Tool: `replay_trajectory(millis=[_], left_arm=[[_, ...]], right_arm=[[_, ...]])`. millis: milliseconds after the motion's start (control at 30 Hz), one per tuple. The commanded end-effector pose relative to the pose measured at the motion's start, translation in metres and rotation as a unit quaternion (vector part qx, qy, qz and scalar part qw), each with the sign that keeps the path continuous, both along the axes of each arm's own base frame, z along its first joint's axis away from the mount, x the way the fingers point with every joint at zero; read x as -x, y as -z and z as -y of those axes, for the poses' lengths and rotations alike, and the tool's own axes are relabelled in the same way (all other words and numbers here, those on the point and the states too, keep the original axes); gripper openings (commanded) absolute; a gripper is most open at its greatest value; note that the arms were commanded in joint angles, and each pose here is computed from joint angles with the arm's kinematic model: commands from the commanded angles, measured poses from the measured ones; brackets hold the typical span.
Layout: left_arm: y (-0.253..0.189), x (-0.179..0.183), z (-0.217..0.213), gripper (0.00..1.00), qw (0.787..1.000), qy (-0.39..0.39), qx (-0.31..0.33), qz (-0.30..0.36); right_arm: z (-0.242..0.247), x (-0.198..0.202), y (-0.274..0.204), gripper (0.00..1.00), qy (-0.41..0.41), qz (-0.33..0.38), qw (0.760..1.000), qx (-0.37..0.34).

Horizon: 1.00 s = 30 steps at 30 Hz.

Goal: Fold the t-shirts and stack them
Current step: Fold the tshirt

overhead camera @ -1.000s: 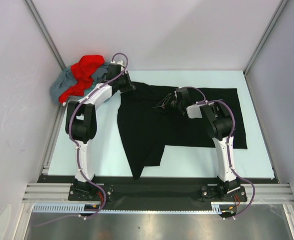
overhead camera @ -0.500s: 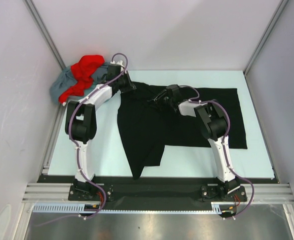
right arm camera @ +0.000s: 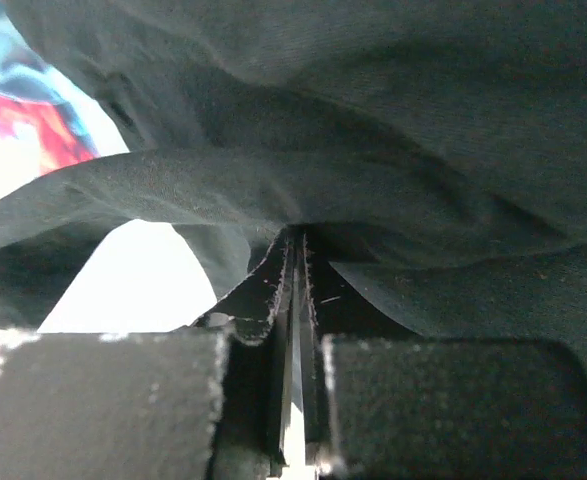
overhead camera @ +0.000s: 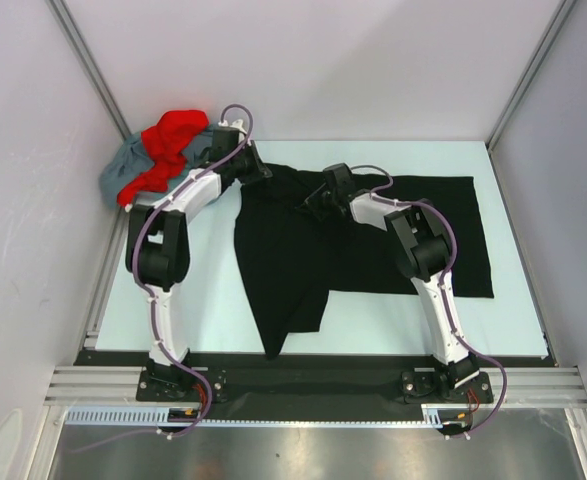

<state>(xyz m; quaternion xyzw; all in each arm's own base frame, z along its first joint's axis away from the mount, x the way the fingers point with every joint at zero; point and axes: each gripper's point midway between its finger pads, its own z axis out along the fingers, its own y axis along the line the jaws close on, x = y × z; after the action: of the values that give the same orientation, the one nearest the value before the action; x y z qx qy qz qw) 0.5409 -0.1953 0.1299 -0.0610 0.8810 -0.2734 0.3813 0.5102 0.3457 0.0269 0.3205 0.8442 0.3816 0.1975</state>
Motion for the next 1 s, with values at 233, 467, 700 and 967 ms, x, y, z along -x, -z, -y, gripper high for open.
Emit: replay_trajectory(millis=[233,467,700,967], left_arm=[[-0.051,0.023,-0.018,0.00,0.999,-0.027,0.001,0.025],[-0.010,0.066,-0.022,0.00,0.998,-0.028,0.002,-0.052],[0.003,0.093,-0.031,0.00,0.996,-0.031,-0.007,-0.082],[0.028,0.123,-0.035,0.00,0.991,-0.014,-0.025,-0.132]], right_arm=[[0.019,0.017,-0.055,0.00,-0.186,0.058,0.981,0.016],[0.028,0.045,-0.063,0.00,-0.293,0.037,0.955,-0.020],[0.039,0.059,-0.058,0.00,-0.357,0.014,0.934,-0.031],[0.063,0.085,-0.045,0.00,-0.378,-0.036,0.925,-0.031]])
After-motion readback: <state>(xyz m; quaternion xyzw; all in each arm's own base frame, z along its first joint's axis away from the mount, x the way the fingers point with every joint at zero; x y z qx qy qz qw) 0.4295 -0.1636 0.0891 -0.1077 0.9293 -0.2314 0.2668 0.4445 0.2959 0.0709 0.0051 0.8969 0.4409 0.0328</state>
